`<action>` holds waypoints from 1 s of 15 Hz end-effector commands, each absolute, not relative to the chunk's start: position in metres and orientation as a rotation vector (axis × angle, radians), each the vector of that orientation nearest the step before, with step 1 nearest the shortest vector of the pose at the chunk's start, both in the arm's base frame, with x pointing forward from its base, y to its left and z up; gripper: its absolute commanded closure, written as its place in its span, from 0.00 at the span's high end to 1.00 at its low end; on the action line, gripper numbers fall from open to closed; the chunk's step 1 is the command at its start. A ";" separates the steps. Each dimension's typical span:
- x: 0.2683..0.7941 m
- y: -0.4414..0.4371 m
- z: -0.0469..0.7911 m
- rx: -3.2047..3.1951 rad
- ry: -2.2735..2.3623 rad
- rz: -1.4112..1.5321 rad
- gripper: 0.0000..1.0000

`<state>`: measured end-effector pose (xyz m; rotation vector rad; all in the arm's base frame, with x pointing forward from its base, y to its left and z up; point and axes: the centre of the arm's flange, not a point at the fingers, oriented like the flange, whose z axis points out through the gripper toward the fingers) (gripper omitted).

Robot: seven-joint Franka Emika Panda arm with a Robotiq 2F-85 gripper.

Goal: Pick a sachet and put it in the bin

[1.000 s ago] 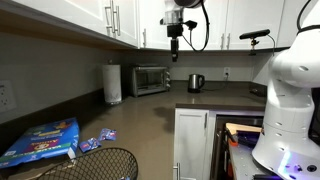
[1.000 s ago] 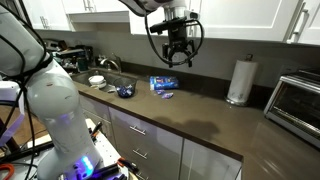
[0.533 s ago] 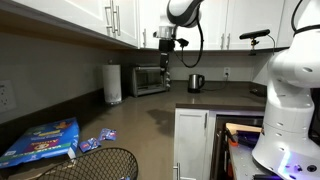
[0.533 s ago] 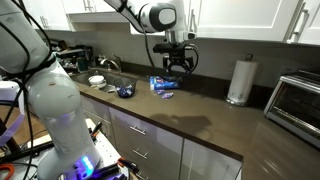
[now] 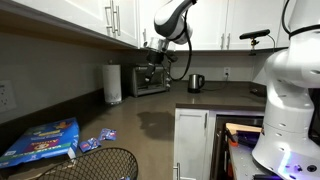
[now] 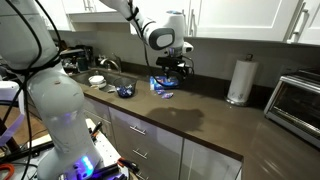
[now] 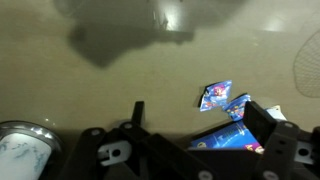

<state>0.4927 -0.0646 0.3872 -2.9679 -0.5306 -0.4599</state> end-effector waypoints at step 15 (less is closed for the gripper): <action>0.616 0.019 0.278 -2.848 -0.847 -0.506 1.00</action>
